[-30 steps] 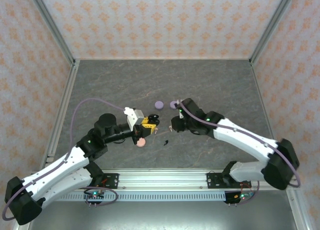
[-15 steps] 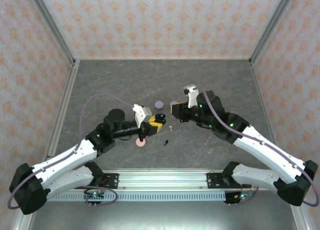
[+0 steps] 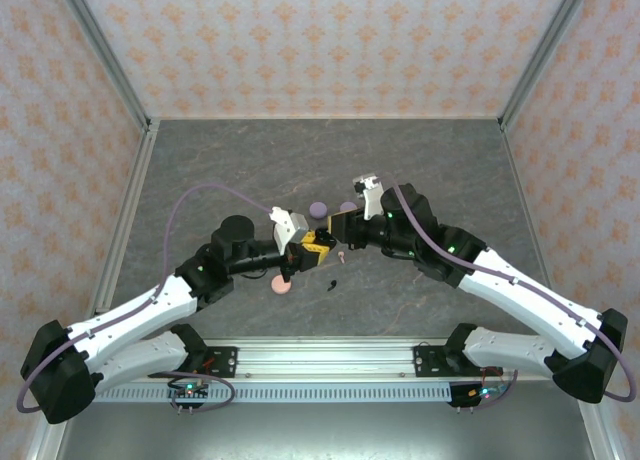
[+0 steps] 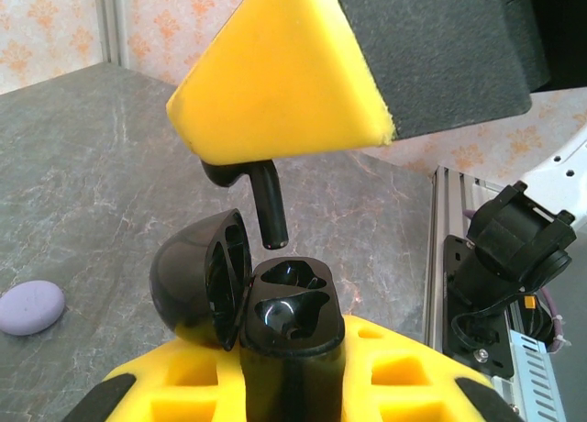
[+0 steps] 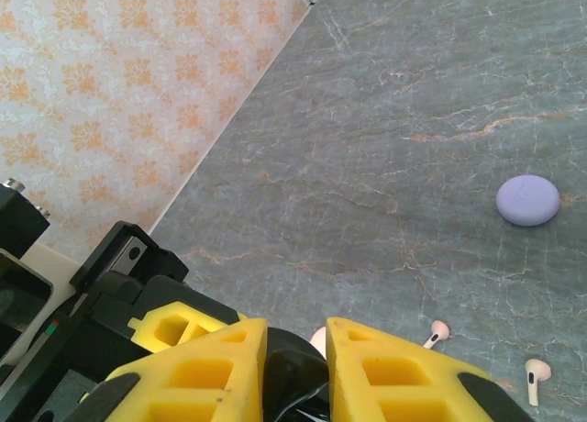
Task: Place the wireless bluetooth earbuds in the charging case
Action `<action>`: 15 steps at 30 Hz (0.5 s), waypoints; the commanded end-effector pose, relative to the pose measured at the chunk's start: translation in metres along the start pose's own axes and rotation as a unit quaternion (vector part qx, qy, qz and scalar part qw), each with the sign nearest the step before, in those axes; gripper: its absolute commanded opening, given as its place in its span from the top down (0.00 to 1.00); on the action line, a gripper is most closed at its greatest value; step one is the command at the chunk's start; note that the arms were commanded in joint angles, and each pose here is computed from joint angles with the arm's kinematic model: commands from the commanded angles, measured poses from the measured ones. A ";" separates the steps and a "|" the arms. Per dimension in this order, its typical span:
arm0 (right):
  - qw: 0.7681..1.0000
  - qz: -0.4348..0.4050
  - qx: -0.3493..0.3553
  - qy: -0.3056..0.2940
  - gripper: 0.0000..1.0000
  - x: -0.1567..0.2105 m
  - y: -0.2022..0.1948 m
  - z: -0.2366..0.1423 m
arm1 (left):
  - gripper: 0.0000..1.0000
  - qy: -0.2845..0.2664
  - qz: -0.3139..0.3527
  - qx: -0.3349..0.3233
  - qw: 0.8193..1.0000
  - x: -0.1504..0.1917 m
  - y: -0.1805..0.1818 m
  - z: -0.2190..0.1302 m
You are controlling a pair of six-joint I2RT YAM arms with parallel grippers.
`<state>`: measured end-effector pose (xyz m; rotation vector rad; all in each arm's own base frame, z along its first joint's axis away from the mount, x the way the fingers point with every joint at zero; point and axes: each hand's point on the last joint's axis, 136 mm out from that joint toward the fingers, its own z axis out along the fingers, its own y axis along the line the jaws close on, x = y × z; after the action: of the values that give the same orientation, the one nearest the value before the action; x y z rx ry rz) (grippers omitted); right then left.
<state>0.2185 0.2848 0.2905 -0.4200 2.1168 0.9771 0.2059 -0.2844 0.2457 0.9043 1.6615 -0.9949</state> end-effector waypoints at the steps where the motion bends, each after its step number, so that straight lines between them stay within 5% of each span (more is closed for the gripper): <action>1: 1.000 0.006 -0.003 0.002 0.78 0.003 0.001 0.000 | 1.00 -0.032 0.018 -0.003 0.999 -0.024 -0.002 -0.001; 15: 0.999 0.015 -0.005 0.029 0.78 0.021 -0.004 0.004 | 1.00 -0.033 0.016 -0.010 0.999 -0.025 0.001 0.000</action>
<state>0.2174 0.2843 0.2807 -0.4058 2.1441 0.9799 0.2070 -0.2846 0.2448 0.9025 1.6668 -0.9917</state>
